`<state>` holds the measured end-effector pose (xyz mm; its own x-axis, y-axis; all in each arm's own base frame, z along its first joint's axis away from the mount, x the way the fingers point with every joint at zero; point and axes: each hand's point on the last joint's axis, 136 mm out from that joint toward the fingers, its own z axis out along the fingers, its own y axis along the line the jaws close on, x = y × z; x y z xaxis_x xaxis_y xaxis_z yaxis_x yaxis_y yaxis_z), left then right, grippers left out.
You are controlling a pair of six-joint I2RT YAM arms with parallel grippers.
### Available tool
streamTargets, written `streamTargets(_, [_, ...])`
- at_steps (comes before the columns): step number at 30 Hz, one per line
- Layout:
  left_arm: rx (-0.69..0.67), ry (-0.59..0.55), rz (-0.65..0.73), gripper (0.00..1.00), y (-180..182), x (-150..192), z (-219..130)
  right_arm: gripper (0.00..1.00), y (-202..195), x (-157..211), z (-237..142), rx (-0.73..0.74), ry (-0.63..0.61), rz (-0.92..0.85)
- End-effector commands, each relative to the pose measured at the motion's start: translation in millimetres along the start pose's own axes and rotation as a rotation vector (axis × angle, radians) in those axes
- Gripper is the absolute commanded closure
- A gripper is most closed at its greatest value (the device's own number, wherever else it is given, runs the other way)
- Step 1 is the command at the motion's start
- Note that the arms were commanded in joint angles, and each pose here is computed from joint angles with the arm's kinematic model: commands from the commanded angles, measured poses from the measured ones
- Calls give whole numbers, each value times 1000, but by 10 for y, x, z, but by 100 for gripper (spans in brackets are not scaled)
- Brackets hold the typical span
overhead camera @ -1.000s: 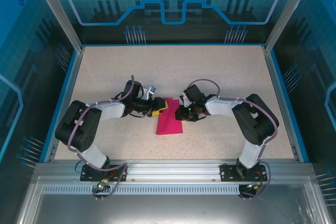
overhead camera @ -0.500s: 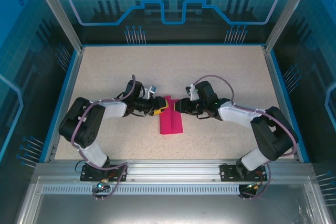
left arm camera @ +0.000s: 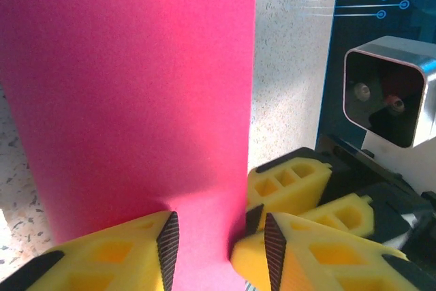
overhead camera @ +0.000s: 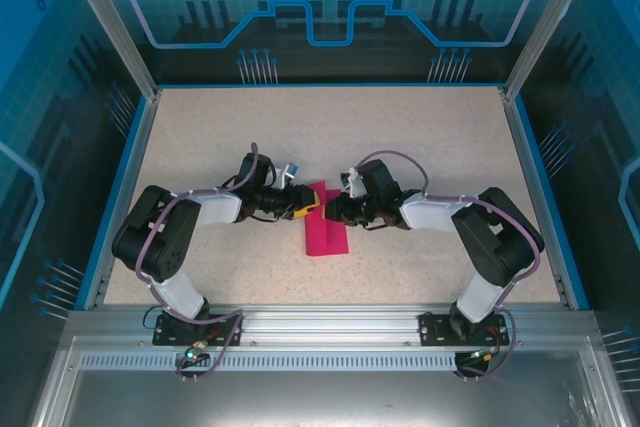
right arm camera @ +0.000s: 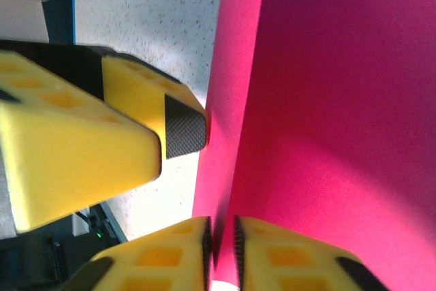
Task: Fold a paper plane with a square sheet of paper (fold left side to right side)
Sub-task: First fold in half a square sheet of paper at the center of the table.
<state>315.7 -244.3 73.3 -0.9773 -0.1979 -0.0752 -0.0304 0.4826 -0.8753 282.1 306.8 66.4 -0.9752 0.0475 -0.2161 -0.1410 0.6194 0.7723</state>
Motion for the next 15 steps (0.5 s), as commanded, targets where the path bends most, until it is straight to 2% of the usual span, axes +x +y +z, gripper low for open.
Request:
streamTargets(1, [-19,-25,33,56,-73,-21,-62,92,-44,3,3,65,16,-22])
streamTargets(4, [-89,-59,56,44,-32,-1,-174,96,-241,24,-50,181,21,-26])
streamTargets(10, [-211,-75,51,41,161,85,-294,95,-480,-23,-153,352,15,-44])
streamTargets(15, [-237,-36,22,40,285,125,-141,95,-594,-20,-172,413,21,-40])
